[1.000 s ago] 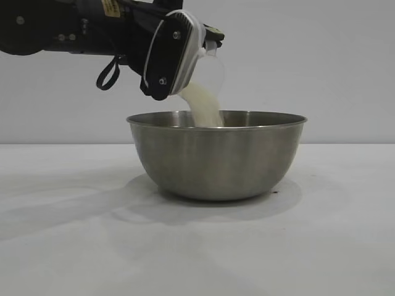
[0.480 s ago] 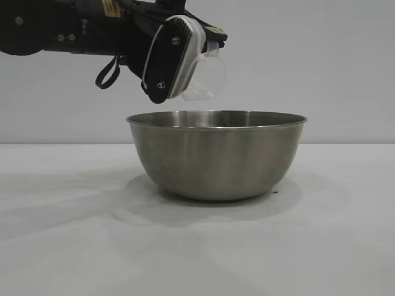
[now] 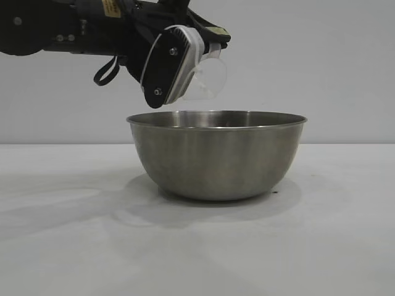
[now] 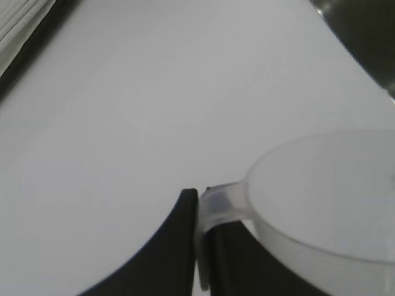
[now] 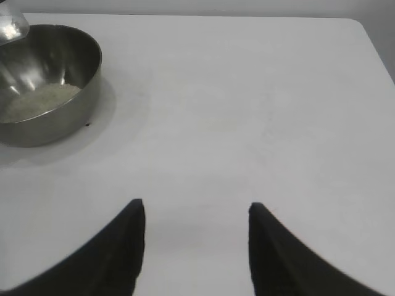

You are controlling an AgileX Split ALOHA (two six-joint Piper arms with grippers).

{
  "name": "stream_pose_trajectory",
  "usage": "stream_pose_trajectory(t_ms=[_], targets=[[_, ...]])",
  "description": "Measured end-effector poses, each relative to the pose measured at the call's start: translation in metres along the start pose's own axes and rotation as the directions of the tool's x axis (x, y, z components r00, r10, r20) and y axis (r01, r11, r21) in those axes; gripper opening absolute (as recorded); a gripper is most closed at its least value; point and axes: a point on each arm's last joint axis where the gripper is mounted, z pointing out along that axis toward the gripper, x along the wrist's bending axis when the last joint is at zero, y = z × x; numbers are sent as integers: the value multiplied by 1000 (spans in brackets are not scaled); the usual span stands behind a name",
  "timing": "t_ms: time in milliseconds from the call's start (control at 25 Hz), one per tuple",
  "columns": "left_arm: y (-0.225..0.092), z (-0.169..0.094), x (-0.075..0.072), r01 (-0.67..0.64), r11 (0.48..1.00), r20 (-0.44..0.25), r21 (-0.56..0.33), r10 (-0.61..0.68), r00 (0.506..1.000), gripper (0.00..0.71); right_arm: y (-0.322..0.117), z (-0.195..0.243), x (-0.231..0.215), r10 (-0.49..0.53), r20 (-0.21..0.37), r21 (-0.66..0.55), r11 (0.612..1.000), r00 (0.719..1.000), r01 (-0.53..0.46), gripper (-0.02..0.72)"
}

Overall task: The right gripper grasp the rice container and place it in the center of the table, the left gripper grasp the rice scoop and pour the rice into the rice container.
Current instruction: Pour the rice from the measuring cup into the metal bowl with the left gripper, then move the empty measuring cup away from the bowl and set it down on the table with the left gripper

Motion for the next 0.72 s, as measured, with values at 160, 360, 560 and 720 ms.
stream_pose_trajectory(t_ms=[160,360,560,720], targets=[[0,0,0,-11,1000,-1,1,11,1000,0,0,0,0,0,0,0,1000,1000,0,378],[-4,0,-2,151,988,12,43,-152,988,0,0,0,0,0,0,0,1000,1000,0,378],[-10,0,-5,479,870,-4,119,-482,876,0,0,0,0,0,0,0,1000,1000,0,378],[-13,-1,-6,656,740,-39,149,-659,751,0,0,0,0,0,0,0,1000,1000,0,378]])
